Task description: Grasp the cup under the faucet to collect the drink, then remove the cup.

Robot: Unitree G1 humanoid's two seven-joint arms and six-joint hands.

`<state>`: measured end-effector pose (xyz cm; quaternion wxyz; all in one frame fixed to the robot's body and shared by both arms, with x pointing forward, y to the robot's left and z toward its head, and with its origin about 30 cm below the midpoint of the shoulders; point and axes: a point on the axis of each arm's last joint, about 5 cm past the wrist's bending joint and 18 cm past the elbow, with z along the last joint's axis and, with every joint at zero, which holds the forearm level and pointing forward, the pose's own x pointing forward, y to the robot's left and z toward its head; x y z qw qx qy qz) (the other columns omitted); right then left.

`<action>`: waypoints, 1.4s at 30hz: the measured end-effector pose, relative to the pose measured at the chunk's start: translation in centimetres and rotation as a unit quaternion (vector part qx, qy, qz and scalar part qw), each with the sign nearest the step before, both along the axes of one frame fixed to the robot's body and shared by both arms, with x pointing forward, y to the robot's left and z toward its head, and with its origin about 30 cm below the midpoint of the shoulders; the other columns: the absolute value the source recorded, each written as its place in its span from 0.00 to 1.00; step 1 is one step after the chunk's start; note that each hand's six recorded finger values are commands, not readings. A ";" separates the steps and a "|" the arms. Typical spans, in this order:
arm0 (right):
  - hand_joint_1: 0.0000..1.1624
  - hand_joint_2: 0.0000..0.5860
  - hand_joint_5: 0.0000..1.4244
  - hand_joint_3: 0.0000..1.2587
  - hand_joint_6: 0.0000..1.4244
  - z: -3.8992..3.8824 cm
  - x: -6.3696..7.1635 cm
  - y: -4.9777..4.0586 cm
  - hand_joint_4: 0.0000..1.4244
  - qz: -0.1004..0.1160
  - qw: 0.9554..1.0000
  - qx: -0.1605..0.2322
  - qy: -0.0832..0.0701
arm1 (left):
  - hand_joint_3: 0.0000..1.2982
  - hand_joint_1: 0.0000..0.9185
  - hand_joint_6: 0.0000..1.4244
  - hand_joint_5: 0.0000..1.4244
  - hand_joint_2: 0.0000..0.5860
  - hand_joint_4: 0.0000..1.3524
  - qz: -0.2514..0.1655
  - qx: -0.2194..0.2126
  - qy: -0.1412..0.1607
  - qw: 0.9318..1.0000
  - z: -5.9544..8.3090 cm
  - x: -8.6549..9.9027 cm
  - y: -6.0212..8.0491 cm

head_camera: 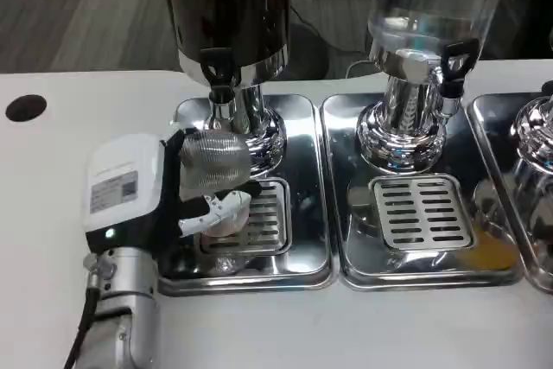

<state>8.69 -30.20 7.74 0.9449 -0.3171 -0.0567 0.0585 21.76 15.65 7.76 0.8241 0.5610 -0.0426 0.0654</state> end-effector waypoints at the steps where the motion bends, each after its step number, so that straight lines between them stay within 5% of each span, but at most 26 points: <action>1: 0.34 0.66 0.18 0.23 0.07 -0.01 0.0 0.00 0.15 0.000 1.000 0.000 0.000 | 0.39 0.39 0.63 0.49 0.19 0.40 -0.003 0.000 -0.001 1.000 -0.1 0.0 -0.1; 28: 0.34 0.66 0.18 0.23 0.08 -0.15 0.1 -0.05 0.15 -0.002 1.000 0.002 0.003 | 0.31 0.00 0.58 0.42 0.01 0.33 0.004 0.011 0.008 1.000 0.2 -0.8 0.3; 32: 0.34 0.66 0.18 0.23 0.08 -0.15 0.1 -0.04 0.15 -0.002 1.000 0.002 0.002 | 0.10 0.00 0.34 0.15 0.00 0.04 0.012 0.014 0.012 1.000 0.1 -1.0 0.5; 34: 0.34 0.66 0.18 0.23 0.08 -0.15 0.1 -0.04 0.15 -0.002 1.000 0.002 0.002 | 0.02 0.00 0.25 0.03 0.00 0.00 0.014 0.013 0.012 1.000 0.2 -0.9 0.6; 42: 0.34 0.66 0.18 0.24 0.08 -0.15 0.1 -0.05 0.15 -0.002 1.000 0.002 0.002 | 0.00 0.00 0.20 0.00 0.00 0.00 0.014 0.007 0.023 1.000 0.4 -0.9 0.8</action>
